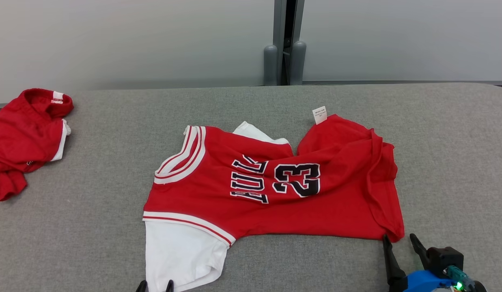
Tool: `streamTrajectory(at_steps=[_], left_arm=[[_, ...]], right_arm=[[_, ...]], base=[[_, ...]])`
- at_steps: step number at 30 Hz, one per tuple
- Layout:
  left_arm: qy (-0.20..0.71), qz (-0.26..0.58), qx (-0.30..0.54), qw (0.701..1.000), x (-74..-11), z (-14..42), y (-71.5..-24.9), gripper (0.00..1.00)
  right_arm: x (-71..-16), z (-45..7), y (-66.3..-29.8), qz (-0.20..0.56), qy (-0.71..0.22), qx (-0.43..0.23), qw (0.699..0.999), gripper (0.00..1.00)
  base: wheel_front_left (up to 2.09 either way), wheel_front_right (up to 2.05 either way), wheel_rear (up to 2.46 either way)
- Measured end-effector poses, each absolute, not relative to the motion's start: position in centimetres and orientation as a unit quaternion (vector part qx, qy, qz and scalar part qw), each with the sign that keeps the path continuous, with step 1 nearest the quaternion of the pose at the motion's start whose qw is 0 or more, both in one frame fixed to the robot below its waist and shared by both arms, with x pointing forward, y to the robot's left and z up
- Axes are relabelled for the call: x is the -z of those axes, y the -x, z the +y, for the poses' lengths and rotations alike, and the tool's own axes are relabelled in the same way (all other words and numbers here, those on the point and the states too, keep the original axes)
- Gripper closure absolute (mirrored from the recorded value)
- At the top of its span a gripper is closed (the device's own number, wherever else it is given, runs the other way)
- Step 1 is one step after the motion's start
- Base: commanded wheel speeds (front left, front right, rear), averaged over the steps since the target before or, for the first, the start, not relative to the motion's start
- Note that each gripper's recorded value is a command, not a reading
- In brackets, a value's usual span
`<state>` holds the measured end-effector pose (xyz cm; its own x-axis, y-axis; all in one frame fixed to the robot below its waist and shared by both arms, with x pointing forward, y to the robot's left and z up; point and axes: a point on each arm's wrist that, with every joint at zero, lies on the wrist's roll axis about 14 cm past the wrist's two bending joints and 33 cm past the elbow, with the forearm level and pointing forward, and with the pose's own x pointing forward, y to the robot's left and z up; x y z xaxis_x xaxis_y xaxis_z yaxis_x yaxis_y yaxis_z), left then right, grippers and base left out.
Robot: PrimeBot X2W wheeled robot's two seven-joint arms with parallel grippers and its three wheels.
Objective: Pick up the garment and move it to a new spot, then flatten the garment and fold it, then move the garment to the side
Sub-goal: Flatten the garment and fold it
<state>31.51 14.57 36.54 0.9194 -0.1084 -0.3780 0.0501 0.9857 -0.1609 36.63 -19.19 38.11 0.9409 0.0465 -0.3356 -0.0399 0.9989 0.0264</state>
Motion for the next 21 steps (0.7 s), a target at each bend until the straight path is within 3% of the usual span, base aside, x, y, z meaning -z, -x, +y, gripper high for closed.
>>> streamTrajectory(at_steps=[12, 13, 14, 15, 16, 17, 18, 21], left_arm=[[0.084, 0.2, 0.059, 0.974, -36.4, 13.4, -32.8, 0.0], [0.084, 0.2, 0.06, 0.974, -36.3, 13.3, -32.8, 0.0], [0.084, 0.201, 0.061, 0.974, -36.3, 13.2, -32.9, 0.0], [0.087, 0.202, 0.061, 0.974, -36.2, 13.2, -32.9, 0.0], [0.089, 0.204, 0.062, 0.973, -36.1, 13.1, -32.9, 0.0], [0.09, 0.204, 0.063, 0.973, -36.1, 13.1, -33.0, 0.55], [0.091, 0.205, 0.065, 0.972, -36.1, 13.0, -33.0, 0.99], [0.095, 0.203, 0.068, 0.972, -36.2, 12.8, -33.3, 1.0]], right_arm=[[-37.1, -18.5, -37.5, 0.189, -0.021, -0.026, 0.981, 0.0], [-37.0, -18.4, -37.6, 0.189, -0.022, -0.027, 0.981, 0.33], [-37.0, -18.4, -37.6, 0.19, -0.023, -0.027, 0.981, 0.53], [-36.9, -18.3, -37.7, 0.192, -0.025, -0.026, 0.981, 0.6], [-36.8, -18.3, -37.7, 0.193, -0.028, -0.026, 0.98, 0.95], [-36.8, -18.2, -37.8, 0.194, -0.03, -0.026, 0.98, 1.0], [-36.8, -18.1, -37.9, 0.194, -0.031, -0.027, 0.98, 1.0], [-37.0, -17.7, -38.0, 0.189, -0.038, -0.029, 0.981, 1.0]], base=[[0.0, 0.0, 0.0], [0.0, 0.0, 0.0], [0.0, 0.0, 0.0], [0.0, 0.0, 0.0], [0.0, 0.0, 0.0], [0.0, 0.0, 0.0], [0.0, 0.0, 0.0], [0.0, 0.0, 0.0]])
